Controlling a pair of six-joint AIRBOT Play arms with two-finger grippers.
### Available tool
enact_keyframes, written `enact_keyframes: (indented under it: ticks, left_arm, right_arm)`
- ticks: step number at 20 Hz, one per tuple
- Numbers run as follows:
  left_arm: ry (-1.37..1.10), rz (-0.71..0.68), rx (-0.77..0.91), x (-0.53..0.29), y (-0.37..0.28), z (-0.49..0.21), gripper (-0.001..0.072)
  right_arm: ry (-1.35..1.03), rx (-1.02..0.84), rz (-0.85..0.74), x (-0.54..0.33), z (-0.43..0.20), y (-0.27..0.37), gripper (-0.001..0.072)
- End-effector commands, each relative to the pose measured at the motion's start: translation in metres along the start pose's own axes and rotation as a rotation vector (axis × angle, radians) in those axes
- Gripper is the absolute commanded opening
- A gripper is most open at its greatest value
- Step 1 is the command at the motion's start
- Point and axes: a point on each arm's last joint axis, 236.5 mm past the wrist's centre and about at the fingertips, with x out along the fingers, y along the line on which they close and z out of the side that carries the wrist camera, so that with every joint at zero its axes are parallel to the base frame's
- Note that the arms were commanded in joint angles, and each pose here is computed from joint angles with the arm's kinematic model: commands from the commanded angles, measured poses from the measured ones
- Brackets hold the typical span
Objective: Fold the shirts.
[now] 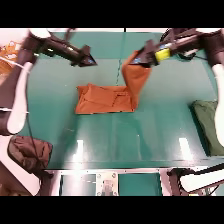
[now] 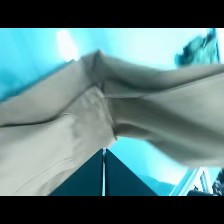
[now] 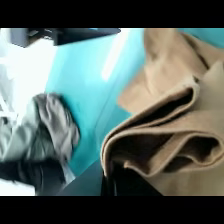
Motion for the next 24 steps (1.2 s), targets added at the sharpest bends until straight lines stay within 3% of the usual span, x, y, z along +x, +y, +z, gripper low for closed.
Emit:
enact_keyframes:
  ticks: [1,4,5,6,7,11,15,19,20,24]
  left_arm:
    - [-0.056,0.040,0.009,-0.059,0.024,0.008,0.0023]
    - [-0.059,0.057,0.003,-0.079,0.043,0.006,0.0023]
    - [-0.058,0.061,0.010,-0.083,0.047,0.005,0.0024]
    - [-0.058,0.063,0.013,-0.087,0.050,0.004,0.0023]
    - [-0.051,0.063,0.009,-0.088,0.051,0.002,0.0023]
    - [-0.025,0.057,0.008,-0.088,0.050,-0.004,0.0023]
    - [-0.025,0.057,0.006,-0.088,0.051,-0.005,0.0023]
    - [-0.024,0.061,0.001,-0.088,0.052,-0.005,0.0023]
    - [-0.025,0.067,-0.002,-0.088,0.053,-0.004,0.0023]
    - [-0.027,0.132,-0.003,-0.090,0.068,-0.004,0.0023]
  right_arm:
    - [-0.121,-0.013,0.004,0.105,0.013,0.032,0.0016]
    - [-0.215,-0.008,-0.011,0.215,0.002,0.034,0.0018]
    - [-0.269,-0.005,-0.023,0.253,-0.001,0.030,0.0101]
    - [-0.338,0.002,-0.039,0.282,-0.002,0.023,0.0312]
    - [-0.398,0.022,-0.052,0.304,-0.003,0.015,0.0431]
    - [-0.346,0.061,-0.072,0.292,0.002,-0.013,0.0431]
    - [-0.232,0.056,-0.135,0.177,0.032,-0.060,0.0430]
    - [-0.025,0.164,-0.289,0.052,-0.003,-0.150,0.0437]
    - [0.005,0.224,-0.313,0.033,-0.016,-0.174,0.0558]
    - [0.052,0.416,-0.327,0.035,-0.069,-0.235,0.0608]
